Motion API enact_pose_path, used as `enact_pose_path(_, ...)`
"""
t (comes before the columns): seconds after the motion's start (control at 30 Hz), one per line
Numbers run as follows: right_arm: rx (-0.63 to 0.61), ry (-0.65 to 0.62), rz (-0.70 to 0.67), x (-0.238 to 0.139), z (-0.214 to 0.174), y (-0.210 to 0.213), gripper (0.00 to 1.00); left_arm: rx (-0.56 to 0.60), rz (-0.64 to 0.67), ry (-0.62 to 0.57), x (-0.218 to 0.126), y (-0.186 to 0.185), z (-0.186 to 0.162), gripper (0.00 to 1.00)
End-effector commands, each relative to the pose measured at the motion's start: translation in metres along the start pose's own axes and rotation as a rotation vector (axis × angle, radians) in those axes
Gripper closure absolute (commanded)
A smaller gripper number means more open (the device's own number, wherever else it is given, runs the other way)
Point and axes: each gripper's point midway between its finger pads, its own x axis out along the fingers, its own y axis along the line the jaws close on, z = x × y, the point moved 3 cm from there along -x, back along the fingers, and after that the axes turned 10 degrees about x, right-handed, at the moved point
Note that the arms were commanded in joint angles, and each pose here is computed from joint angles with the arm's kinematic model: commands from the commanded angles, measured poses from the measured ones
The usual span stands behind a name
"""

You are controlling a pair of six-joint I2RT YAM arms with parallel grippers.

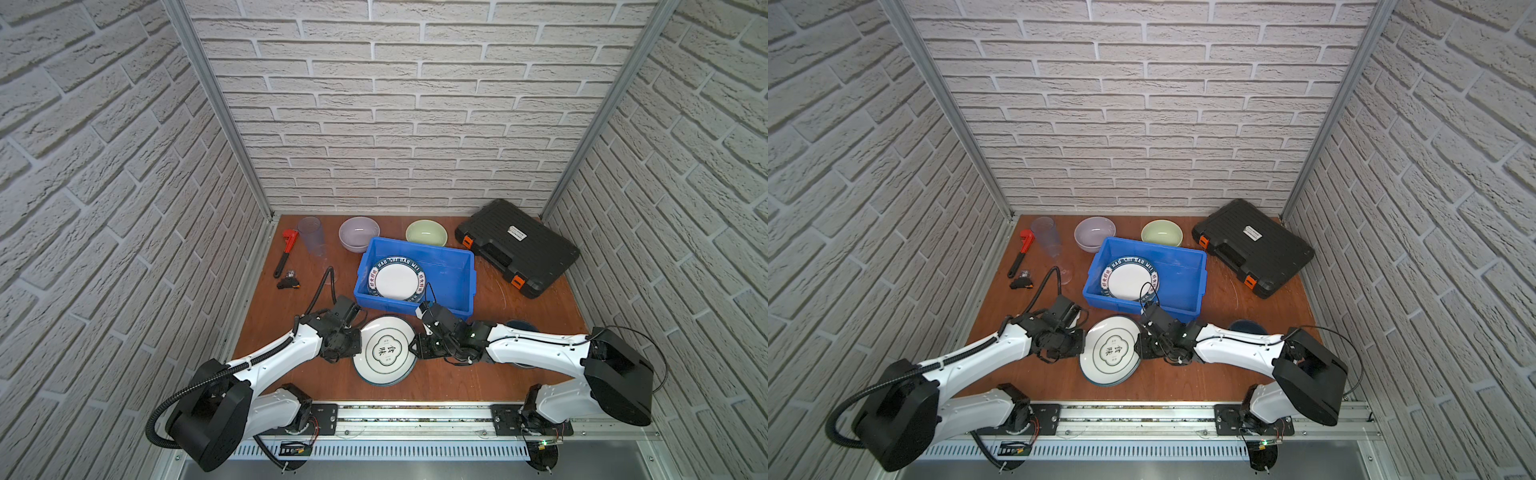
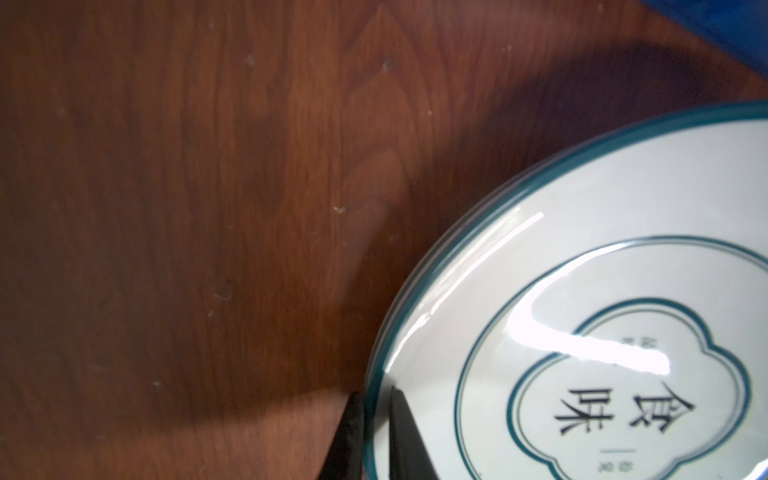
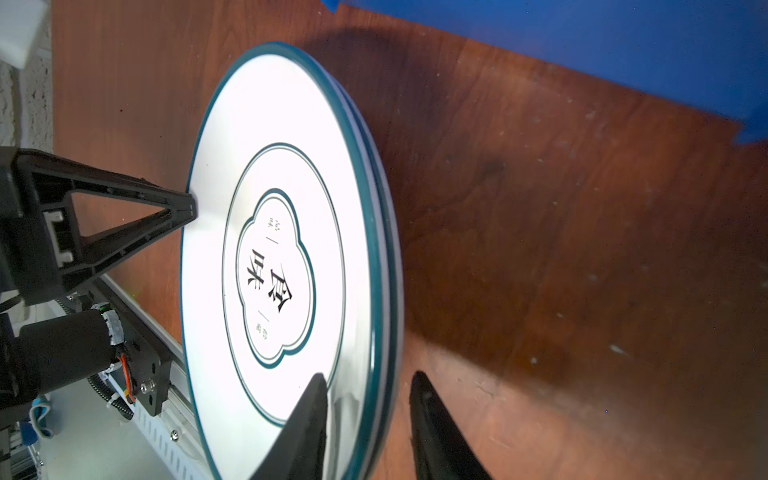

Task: Place the mixed dishes into the plastic bin

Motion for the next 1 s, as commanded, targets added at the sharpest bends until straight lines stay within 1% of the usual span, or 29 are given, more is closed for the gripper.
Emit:
enact_pose_path(0.0, -0.051, -0.055, -0.052, -0.029, 0.010, 0.002, 0.60, 0.003, 0.046, 0.059, 0.009, 0.010, -0.017, 0.87)
enact_pose_path(0.13, -0.053, -0.050, -0.072, -0.039, 0.012, 0.004, 0.59, 0.001, 0.048, 0.057, 0.009, 0.011, -0.016, 0.87)
enact_pose_path(0.37, -0.008, -0.033, 0.001, -0.029, 0.011, 0.015, 0.67, 0.003, 0.047, 0.056, 0.009, 0.011, -0.016, 0.87)
enact_pose_path(0.97, 0.037, -0.009, 0.072, -0.016, 0.010, 0.023, 0.74, 0.004, 0.050, 0.058, 0.009, 0.011, -0.016, 0.87)
